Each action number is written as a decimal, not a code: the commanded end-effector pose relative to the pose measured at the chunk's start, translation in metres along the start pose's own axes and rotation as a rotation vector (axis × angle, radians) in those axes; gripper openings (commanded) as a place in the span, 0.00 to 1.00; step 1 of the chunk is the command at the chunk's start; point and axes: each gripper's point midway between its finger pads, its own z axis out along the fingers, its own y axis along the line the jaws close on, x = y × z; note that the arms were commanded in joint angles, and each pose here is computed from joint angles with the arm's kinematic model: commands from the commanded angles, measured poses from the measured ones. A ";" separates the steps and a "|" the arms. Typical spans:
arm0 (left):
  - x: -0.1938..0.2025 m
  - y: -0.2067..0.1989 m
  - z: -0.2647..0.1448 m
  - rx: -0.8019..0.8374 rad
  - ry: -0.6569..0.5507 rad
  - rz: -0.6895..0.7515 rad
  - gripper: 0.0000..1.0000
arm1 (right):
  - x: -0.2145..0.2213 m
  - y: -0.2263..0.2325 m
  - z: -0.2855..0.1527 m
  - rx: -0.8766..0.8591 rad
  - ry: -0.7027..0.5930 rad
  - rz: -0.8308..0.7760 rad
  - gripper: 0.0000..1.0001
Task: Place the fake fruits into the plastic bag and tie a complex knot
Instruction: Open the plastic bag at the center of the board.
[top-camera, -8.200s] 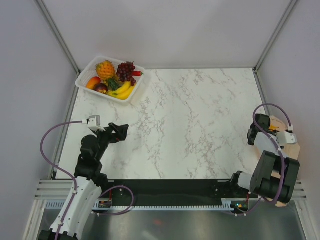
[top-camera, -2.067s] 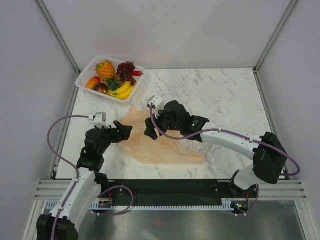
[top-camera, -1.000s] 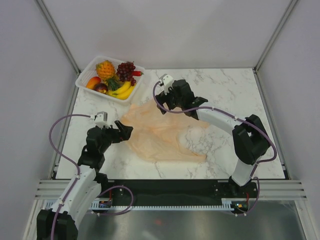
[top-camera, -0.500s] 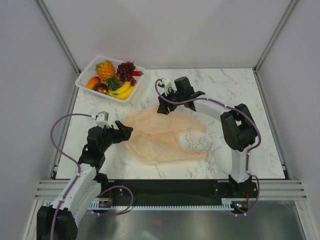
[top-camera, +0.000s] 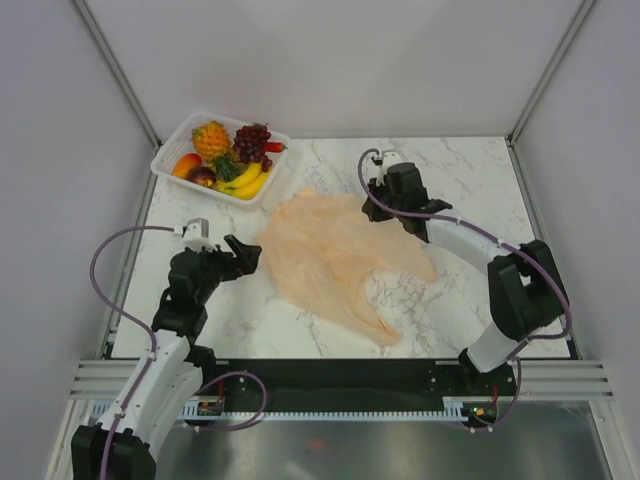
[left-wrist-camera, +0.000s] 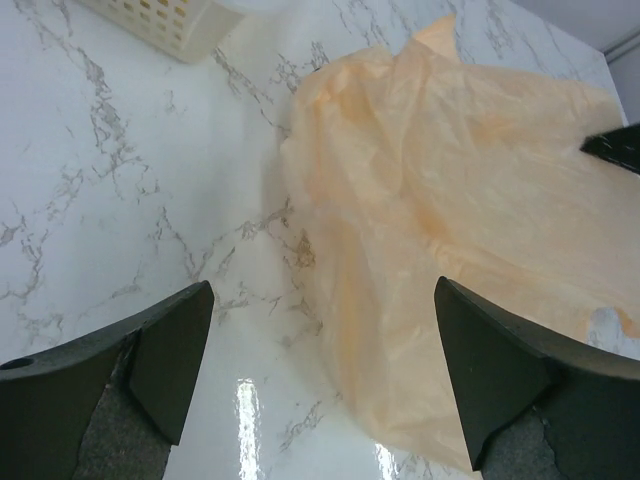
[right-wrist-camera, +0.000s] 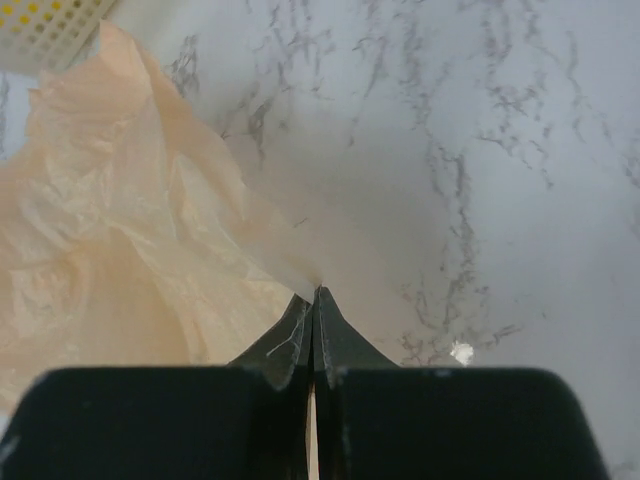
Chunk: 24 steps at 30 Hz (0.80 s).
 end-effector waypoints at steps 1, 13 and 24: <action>-0.031 -0.001 -0.004 -0.058 -0.081 -0.066 1.00 | -0.024 -0.028 -0.028 0.214 -0.183 0.165 0.00; 0.003 -0.041 0.045 0.154 0.157 -0.154 1.00 | 0.010 -0.076 -0.083 0.438 -0.443 0.503 0.00; 0.024 -0.084 0.086 0.191 0.247 -0.070 1.00 | 0.017 -0.082 -0.086 0.448 -0.477 0.489 0.00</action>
